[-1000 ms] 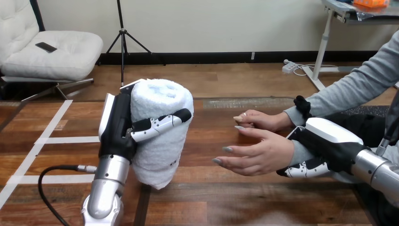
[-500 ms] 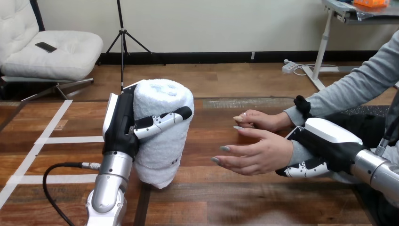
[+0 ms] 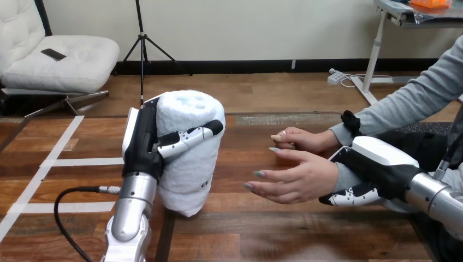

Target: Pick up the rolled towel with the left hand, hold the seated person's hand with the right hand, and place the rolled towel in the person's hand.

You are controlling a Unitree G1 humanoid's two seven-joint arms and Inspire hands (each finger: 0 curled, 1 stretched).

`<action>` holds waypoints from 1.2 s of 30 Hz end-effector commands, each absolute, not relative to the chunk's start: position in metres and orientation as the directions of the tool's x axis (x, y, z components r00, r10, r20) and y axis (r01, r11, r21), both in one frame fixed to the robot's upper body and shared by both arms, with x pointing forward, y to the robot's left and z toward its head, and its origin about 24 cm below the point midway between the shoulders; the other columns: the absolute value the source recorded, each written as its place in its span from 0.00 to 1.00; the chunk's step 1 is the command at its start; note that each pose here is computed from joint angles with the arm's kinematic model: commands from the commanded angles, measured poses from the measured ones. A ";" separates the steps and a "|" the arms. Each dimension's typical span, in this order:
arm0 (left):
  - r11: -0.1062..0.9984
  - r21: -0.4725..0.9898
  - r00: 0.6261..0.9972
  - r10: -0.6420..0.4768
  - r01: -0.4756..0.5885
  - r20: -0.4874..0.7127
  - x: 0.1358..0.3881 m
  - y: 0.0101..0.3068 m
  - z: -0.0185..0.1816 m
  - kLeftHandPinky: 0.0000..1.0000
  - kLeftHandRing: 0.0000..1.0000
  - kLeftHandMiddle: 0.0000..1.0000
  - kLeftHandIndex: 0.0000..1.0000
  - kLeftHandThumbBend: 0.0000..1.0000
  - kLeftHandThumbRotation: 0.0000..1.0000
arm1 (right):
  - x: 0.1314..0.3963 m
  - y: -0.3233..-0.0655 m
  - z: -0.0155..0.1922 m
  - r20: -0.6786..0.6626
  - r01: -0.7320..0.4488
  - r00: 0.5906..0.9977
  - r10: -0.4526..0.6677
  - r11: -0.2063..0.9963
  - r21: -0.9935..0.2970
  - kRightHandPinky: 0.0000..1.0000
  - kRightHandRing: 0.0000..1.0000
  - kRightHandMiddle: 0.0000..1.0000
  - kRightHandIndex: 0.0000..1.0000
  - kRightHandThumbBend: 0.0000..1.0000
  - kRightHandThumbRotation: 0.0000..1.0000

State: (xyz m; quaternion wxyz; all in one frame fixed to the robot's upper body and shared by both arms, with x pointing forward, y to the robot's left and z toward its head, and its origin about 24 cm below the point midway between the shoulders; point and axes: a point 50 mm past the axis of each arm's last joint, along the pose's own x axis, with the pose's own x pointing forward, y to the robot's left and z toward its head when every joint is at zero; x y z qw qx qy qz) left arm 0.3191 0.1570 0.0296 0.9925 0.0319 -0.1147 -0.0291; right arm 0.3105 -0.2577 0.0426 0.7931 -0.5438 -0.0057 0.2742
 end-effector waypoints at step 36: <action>0.983 -0.139 0.916 -0.054 0.119 0.397 0.345 0.100 0.078 0.29 0.32 0.38 0.40 0.64 0.00 | 0.329 -0.234 0.072 -0.148 -0.343 0.840 0.521 0.300 -0.890 0.19 0.20 0.25 0.30 0.53 0.37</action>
